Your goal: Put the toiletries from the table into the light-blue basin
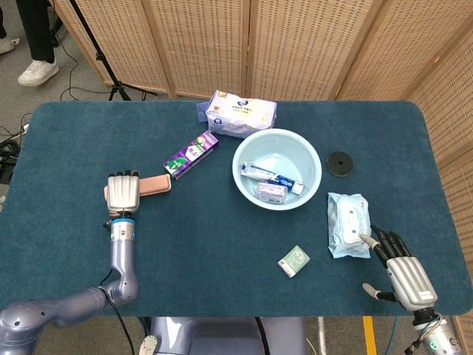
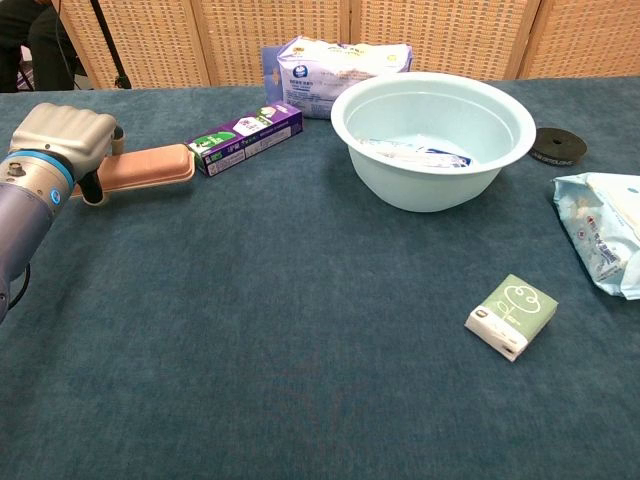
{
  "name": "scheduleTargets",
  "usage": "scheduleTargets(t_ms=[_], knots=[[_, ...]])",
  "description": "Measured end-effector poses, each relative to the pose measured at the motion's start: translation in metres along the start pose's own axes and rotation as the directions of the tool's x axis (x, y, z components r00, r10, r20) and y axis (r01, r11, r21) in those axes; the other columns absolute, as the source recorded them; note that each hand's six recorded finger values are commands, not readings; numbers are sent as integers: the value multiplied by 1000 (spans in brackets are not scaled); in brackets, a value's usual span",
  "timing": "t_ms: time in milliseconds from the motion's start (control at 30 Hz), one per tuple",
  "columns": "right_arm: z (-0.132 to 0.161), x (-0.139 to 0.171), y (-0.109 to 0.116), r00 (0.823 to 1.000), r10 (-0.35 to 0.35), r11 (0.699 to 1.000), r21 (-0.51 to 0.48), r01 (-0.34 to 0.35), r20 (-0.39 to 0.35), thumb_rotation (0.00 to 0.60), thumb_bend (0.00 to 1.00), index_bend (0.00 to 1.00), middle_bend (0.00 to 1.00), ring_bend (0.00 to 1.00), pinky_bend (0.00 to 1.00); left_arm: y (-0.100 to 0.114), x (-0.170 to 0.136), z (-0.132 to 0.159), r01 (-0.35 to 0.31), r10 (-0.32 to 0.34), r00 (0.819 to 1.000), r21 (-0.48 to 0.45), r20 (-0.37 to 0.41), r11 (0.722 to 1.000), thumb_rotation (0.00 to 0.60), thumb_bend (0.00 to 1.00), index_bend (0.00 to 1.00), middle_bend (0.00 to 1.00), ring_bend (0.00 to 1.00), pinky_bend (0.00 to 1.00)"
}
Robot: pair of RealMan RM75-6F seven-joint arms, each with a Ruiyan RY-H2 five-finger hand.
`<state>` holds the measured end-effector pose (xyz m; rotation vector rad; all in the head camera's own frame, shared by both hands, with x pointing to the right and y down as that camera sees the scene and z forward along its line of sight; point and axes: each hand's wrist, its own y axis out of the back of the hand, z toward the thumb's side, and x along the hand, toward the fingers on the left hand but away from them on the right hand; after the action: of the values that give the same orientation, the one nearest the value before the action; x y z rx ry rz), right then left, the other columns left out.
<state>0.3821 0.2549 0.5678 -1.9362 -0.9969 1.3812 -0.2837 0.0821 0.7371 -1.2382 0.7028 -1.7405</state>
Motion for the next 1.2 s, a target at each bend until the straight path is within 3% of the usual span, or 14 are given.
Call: scheduleTargets(t_ms=[267,533,900,1200], knots=[[0,1,3,1000,-7,1000,-6,7,-1,600,208,123,0,0,0,24,-9,5,-35,38,999,-66,39,997,600,463,737,445,515,469],[0,1,4,1000,-8,1000,-21,8,-1,600,208,123,0,0,0,73,-25,23,-98,117,986,-154,118,983,600,462,737,445,515,469],[-9,0,11,1000,-18,998,-64,19,17,600,208,124,0,0,0,153,-28,77,-228,281,934,-237,221,944,600,443,737,445,514,469],[-25,-3,20,998,-35,993,-107,41,57,600,208,124,0,0,0,183,-17,144,-267,335,887,-240,318,933,600,431,737,445,513,469]])
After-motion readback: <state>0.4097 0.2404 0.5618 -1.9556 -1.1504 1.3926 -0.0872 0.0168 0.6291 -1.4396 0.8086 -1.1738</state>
